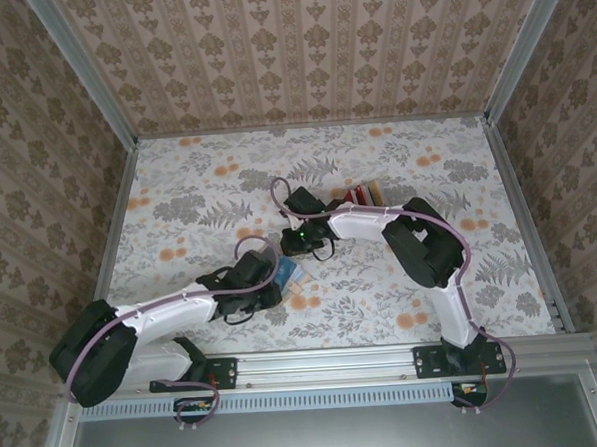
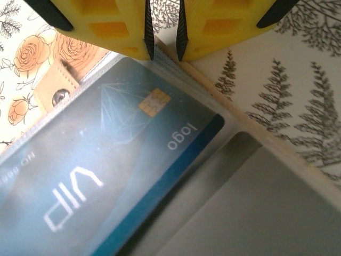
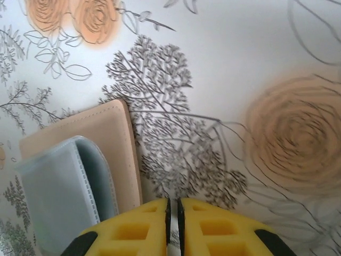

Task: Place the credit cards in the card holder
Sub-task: Rotate the card holder at the center of the table, then pick up the credit card from the storage box.

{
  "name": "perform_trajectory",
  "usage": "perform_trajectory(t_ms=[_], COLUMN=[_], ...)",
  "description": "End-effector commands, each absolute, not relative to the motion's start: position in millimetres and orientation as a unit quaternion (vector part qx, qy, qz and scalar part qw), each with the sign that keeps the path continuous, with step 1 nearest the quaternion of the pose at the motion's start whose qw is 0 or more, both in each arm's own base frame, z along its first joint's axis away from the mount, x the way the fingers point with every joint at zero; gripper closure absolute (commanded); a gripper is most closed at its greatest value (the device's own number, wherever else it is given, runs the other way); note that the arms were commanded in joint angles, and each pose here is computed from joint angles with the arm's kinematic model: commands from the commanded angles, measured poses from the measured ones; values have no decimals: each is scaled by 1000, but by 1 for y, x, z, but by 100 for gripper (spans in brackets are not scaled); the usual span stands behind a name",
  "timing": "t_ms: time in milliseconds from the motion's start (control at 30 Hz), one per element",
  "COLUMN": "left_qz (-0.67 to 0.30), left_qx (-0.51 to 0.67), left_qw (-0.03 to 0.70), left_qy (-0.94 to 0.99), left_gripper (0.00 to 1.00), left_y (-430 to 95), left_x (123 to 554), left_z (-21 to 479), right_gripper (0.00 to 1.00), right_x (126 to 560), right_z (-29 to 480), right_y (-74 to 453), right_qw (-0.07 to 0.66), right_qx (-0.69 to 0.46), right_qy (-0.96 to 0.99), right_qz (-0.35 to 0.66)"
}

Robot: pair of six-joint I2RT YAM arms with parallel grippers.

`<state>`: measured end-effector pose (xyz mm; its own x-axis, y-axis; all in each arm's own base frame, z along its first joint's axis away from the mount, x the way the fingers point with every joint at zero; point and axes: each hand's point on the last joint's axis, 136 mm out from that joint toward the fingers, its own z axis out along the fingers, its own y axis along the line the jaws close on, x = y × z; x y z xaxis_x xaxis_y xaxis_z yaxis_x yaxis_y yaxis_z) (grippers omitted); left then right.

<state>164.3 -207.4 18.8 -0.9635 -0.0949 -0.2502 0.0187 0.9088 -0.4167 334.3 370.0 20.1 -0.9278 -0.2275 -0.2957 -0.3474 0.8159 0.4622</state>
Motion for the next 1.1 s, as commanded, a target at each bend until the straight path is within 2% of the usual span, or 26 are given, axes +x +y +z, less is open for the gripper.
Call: perform_trajectory(t_ms=[0,300,467,600,833,1067], left_qz=[-226,-246,-244,-239,-222,-230], left_qx=[-39,-4,15,17,33,45], left_qw=[127,141,141,138,172,200], left_qy=[965,959,959,961,959,951], left_gripper=[77,77,77,77,76,70], left_y=[-215,-262,-281,-283,-280,-285], left_x=[160,168,165,165,179,219], left_z=[17,30,33,32,53,82], right_gripper=[83,79,77,75,71,64], right_x=[310,331,360,366,360,365], right_z=[9,47,100,133,161,179], right_y=[386,373,330,294,228,164], right_qw=[56,84,146,183,241,302], right_qx=[-206,-211,-184,-157,-105,-42], right_qy=[936,932,934,931,930,926], right_qz=[281,282,270,275,258,223])
